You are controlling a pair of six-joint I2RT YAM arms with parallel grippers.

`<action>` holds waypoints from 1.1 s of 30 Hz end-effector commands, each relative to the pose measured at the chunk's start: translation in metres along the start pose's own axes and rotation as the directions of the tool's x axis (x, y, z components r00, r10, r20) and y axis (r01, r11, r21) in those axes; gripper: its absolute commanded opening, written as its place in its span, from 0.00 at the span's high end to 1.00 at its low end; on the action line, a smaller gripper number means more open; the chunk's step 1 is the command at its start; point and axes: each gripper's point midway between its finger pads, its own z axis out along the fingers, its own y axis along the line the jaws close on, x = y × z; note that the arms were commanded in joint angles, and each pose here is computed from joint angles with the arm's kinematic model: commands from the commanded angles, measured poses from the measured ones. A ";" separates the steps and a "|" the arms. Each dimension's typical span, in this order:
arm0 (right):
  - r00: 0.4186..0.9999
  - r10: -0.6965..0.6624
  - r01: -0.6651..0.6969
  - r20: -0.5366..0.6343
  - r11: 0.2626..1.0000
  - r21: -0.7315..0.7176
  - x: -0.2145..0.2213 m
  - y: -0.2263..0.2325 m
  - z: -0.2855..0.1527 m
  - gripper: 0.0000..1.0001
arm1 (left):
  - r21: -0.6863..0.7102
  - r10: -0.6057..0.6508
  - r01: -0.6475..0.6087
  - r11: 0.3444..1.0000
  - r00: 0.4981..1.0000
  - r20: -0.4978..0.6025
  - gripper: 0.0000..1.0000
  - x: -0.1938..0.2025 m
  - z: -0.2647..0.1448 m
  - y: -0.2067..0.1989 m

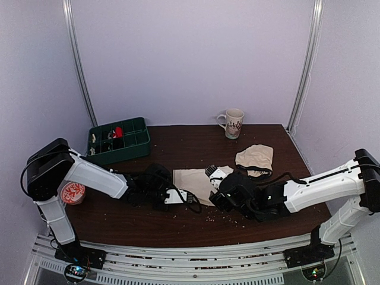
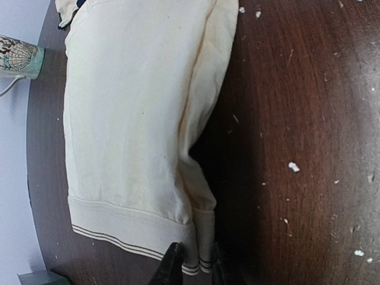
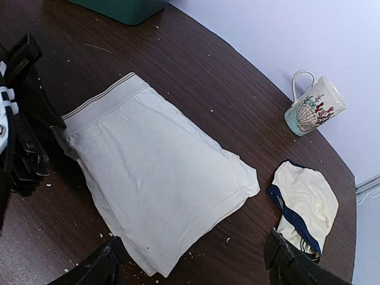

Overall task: Roll the underwear
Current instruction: Pick up the underwear from the center of the board.

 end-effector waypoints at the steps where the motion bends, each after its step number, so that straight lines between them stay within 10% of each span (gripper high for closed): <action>1: 0.999 0.033 -0.033 0.020 0.999 0.018 -0.011 -0.007 -0.005 0.17 | 0.080 -0.025 0.030 0.996 0.998 -0.066 0.82 0.020 0.009 -0.016; 14: 1.000 0.030 -0.030 -0.009 1.000 -0.007 -0.002 -0.006 -0.009 0.19 | 0.097 -0.104 0.106 0.990 0.994 -0.031 1.00 0.016 0.009 0.000; 33: 0.986 -0.141 0.158 0.093 0.964 -0.213 0.025 0.043 -0.012 0.16 | 0.174 -0.117 0.096 0.980 0.987 0.114 1.00 -0.016 -0.032 0.009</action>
